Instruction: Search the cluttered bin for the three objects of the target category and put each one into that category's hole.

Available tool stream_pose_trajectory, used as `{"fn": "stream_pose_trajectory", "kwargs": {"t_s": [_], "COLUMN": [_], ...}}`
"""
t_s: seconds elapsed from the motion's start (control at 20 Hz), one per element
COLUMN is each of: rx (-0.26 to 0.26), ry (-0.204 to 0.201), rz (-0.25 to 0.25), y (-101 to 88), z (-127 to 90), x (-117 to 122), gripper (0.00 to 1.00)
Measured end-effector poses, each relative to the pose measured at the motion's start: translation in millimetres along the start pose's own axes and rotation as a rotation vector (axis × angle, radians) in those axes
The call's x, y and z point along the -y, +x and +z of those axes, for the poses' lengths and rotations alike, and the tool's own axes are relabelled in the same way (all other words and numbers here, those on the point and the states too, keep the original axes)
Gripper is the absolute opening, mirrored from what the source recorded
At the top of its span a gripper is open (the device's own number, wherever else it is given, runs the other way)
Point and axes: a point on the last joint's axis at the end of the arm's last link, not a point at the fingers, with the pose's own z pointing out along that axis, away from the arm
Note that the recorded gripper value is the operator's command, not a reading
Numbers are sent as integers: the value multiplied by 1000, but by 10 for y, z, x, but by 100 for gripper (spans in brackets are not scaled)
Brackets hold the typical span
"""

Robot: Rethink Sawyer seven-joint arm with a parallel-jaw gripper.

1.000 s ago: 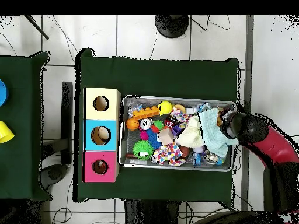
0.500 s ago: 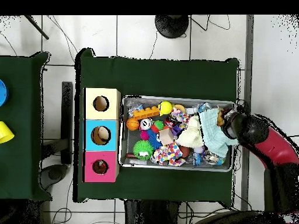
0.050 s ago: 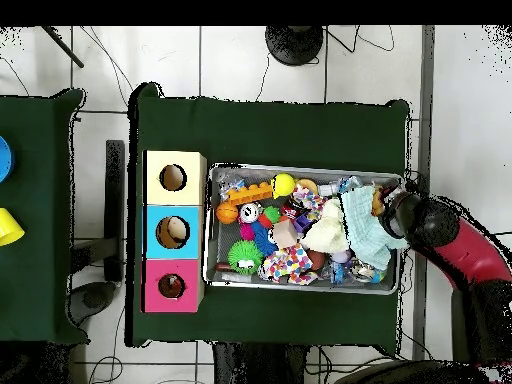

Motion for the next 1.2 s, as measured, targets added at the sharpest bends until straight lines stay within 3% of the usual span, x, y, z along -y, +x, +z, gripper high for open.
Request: {"fn": "stream_pose_trajectory", "kwargs": {"t_s": [0.75,1.2], "rx": [-3,38], "ry": [-3,4], "rz": [-4,-38], "y": [226,244], "z": [82,144], "x": [-7,28], "gripper": [100,100]}}
